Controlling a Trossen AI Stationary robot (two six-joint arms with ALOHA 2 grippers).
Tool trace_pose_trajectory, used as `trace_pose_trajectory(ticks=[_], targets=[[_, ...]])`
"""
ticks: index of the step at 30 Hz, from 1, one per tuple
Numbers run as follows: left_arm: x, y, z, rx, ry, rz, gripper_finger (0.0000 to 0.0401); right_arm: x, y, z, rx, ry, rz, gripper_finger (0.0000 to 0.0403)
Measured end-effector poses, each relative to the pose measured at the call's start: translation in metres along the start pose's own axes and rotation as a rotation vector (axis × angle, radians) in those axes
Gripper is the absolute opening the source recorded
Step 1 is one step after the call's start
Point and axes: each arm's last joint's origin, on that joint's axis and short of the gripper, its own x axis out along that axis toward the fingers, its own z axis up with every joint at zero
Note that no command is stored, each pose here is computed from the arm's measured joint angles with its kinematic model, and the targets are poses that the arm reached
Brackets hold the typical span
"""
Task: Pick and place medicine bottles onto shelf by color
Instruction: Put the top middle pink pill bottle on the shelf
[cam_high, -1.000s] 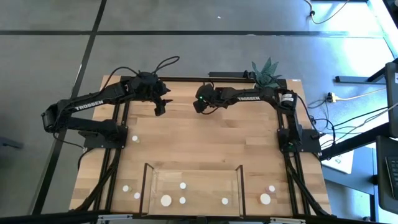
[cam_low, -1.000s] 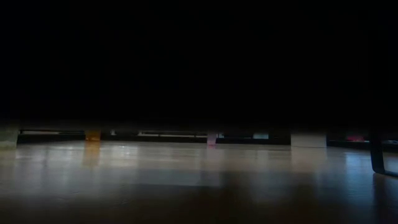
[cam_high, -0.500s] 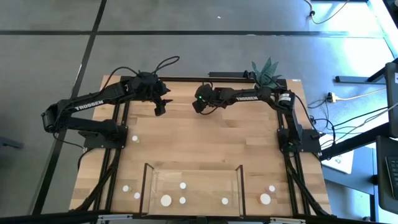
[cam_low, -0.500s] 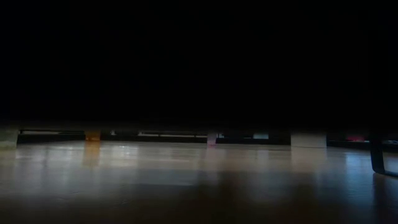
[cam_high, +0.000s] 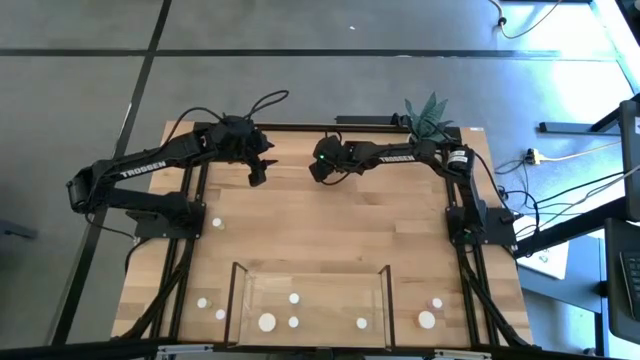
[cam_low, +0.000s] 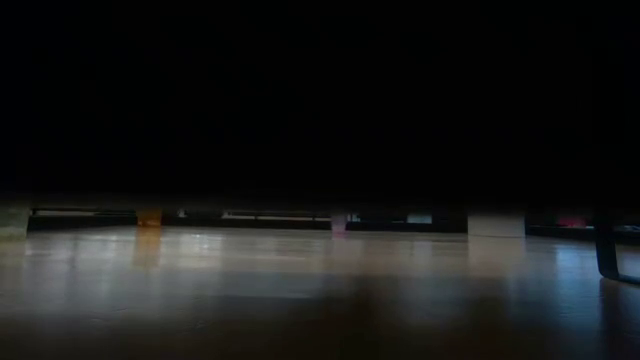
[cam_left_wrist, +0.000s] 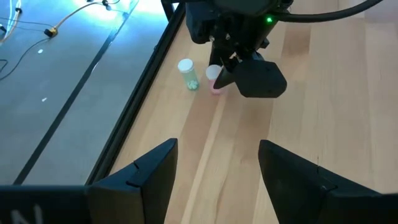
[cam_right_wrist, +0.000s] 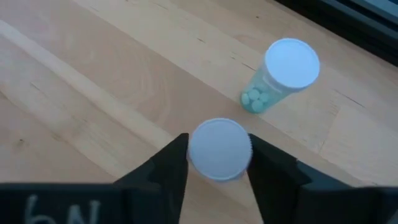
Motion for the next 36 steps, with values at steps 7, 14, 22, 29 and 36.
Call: trace_pose_trajectory(ticks=[7, 14, 22, 29, 36], targets=[[0.000, 0.000, 0.000, 0.000, 0.000, 0.000, 0.0218, -0.001, 0.001, -0.001, -0.007, 0.001, 0.004, 0.0113], [0.000, 0.000, 0.000, 0.000, 0.000, 0.000, 0.0218, -0.002, 0.004, -0.002, -0.060, -0.001, 0.008, 0.0120], [0.000, 0.000, 0.000, 0.000, 0.000, 0.000, 0.0218, -0.013, 0.013, -0.005, -0.182, -0.013, 0.036, 0.0116], [0.000, 0.000, 0.000, 0.000, 0.000, 0.000, 0.0218, -0.049, 0.017, 0.003, -0.251, -0.063, 0.078, 0.0118], [0.000, 0.000, 0.000, 0.000, 0.003, 0.012, 0.0218, -0.081, 0.028, -0.003, -0.360, -0.089, 0.122, 0.0118]])
